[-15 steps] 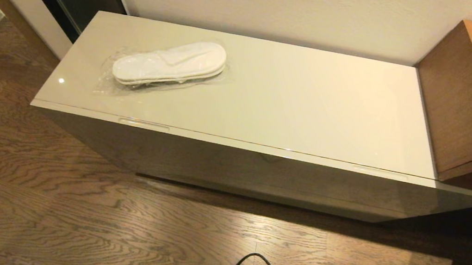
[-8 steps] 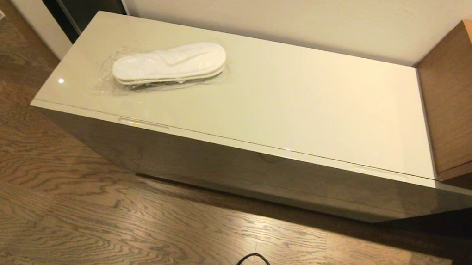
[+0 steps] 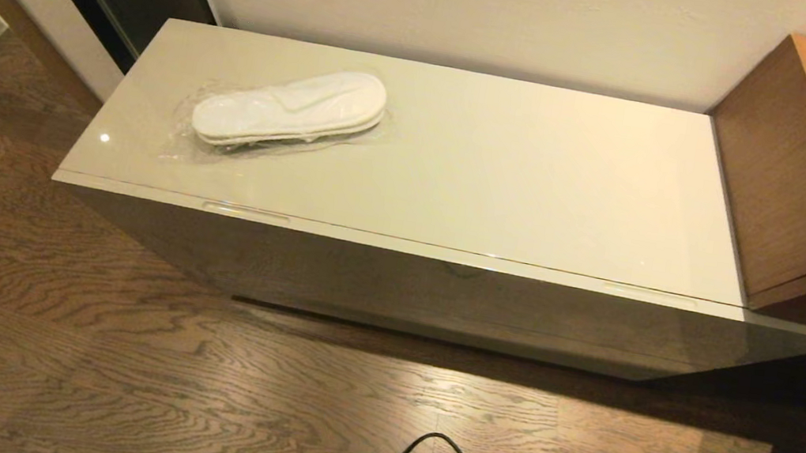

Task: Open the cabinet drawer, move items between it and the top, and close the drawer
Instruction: Open the drawer

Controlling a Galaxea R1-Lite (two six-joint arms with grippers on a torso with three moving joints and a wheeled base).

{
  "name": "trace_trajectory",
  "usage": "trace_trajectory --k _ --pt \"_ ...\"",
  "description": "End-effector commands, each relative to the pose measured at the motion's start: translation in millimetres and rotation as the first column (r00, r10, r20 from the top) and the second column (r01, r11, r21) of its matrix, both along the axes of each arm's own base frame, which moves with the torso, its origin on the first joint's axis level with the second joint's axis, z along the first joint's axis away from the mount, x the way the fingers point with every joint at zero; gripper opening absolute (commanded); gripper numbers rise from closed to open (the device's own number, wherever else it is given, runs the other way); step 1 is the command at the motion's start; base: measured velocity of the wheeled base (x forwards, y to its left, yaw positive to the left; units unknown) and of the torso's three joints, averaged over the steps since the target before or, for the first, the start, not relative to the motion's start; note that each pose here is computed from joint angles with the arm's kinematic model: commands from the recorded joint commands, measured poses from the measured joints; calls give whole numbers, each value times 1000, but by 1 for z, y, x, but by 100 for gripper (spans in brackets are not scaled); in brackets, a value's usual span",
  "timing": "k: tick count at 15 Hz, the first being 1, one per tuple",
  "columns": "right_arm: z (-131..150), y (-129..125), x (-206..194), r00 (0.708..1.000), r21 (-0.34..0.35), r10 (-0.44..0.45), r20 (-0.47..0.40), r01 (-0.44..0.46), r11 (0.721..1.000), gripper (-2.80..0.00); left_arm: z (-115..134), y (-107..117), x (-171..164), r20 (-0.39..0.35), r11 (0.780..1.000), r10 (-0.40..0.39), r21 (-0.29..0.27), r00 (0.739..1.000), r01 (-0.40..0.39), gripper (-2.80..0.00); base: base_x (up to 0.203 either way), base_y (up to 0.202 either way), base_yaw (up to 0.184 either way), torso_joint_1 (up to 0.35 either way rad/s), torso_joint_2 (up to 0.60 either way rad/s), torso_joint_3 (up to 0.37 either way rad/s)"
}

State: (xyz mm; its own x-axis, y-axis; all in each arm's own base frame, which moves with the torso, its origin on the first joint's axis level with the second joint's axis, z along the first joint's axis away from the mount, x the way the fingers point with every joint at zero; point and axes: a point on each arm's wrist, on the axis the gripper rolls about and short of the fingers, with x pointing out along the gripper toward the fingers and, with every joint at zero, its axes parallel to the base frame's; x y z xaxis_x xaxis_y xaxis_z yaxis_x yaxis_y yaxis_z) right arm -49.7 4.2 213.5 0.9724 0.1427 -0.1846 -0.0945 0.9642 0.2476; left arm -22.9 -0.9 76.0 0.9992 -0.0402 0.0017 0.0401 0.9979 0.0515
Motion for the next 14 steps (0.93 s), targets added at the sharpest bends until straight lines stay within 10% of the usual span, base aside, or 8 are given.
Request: trace_trajectory --k 1,14 --pt "12 0 41 986 9 17 -169 -15 1000 -280 0 0 0 -2 1000 -1 1 1000 1 -280 0 0 0 0 0 0" --pt "49 21 229 915 138 198 -352 -158 978 -280 0 0 0 -2 1000 0 1 1000 0 -280 0 0 0 0 0 0"
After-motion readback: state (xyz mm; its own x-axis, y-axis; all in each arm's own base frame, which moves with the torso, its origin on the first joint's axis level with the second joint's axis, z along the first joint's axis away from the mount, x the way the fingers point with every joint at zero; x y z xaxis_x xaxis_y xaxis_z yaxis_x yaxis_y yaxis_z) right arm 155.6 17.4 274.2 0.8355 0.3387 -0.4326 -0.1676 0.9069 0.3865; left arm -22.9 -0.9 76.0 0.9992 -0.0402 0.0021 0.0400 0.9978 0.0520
